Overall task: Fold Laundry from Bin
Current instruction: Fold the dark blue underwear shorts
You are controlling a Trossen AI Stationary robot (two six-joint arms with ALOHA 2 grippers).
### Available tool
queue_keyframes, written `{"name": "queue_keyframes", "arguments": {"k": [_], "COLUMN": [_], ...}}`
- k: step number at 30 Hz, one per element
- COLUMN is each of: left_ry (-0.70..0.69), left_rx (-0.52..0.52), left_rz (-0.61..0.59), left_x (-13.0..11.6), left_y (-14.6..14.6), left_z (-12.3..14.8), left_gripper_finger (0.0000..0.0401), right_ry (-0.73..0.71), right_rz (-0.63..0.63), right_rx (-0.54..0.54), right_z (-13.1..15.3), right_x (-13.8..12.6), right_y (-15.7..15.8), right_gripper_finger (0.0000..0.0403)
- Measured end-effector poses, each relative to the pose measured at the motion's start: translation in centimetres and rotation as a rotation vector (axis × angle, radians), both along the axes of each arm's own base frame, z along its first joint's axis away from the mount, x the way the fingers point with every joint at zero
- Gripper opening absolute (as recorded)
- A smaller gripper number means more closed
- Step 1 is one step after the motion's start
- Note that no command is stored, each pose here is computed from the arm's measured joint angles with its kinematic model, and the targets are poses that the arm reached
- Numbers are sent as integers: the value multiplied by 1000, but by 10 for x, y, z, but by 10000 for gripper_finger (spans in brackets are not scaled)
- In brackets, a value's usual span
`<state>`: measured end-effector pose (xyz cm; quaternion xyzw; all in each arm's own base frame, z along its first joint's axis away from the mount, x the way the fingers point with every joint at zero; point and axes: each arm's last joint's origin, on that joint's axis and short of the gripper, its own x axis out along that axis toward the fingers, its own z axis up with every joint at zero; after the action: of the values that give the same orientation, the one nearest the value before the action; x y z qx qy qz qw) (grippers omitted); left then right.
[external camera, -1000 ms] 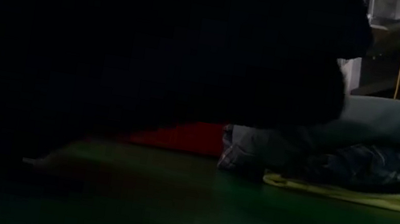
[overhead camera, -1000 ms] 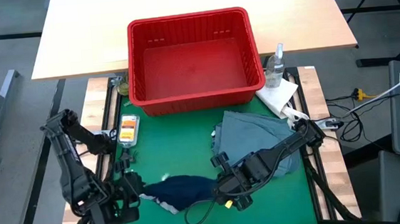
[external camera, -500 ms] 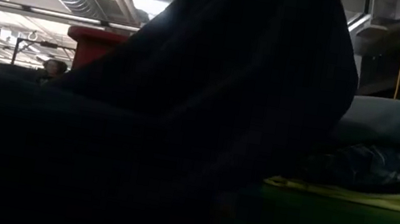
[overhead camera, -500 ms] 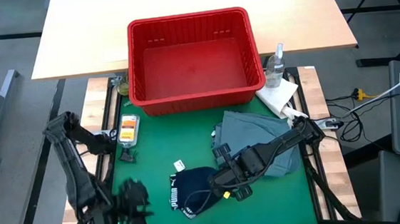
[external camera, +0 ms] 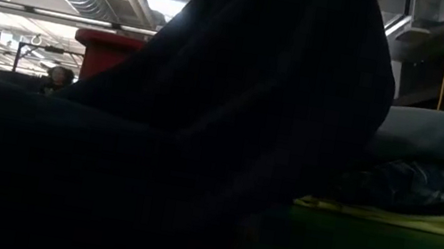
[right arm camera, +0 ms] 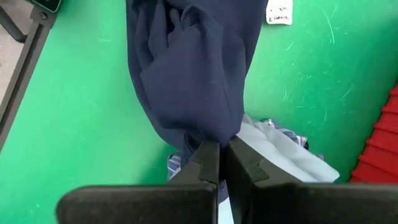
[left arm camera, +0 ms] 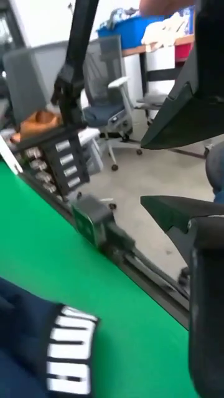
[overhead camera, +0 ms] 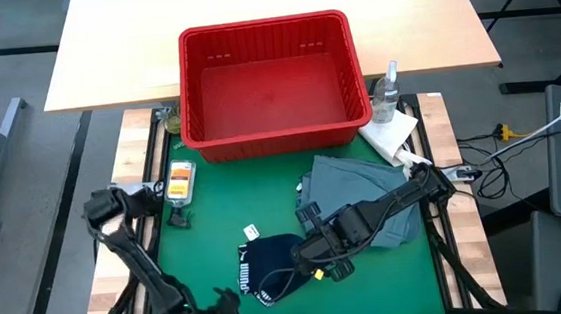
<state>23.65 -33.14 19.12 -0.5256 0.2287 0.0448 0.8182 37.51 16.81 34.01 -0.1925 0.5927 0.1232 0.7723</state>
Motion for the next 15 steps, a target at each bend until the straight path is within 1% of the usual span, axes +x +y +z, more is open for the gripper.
{"name": "queue_keyframes", "arguments": {"k": [7, 11, 15], "left_ry": [123, 158, 178], "left_rx": [-82, -82, -77], "left_rz": [26, 58, 96], "left_x": [17, 24, 32], "left_y": [-2, 2, 9], "left_z": [-49, -65, -74], "left_gripper_finger": [124, 124, 124], "right_ry": [0, 1, 1], "right_rz": [24, 30, 44], "right_rx": [-6, -7, -11], "right_z": [0, 0, 0], "right_x": [0, 0, 0], "right_y": [0, 0, 0], "right_gripper_finger": [10, 10, 10]}}
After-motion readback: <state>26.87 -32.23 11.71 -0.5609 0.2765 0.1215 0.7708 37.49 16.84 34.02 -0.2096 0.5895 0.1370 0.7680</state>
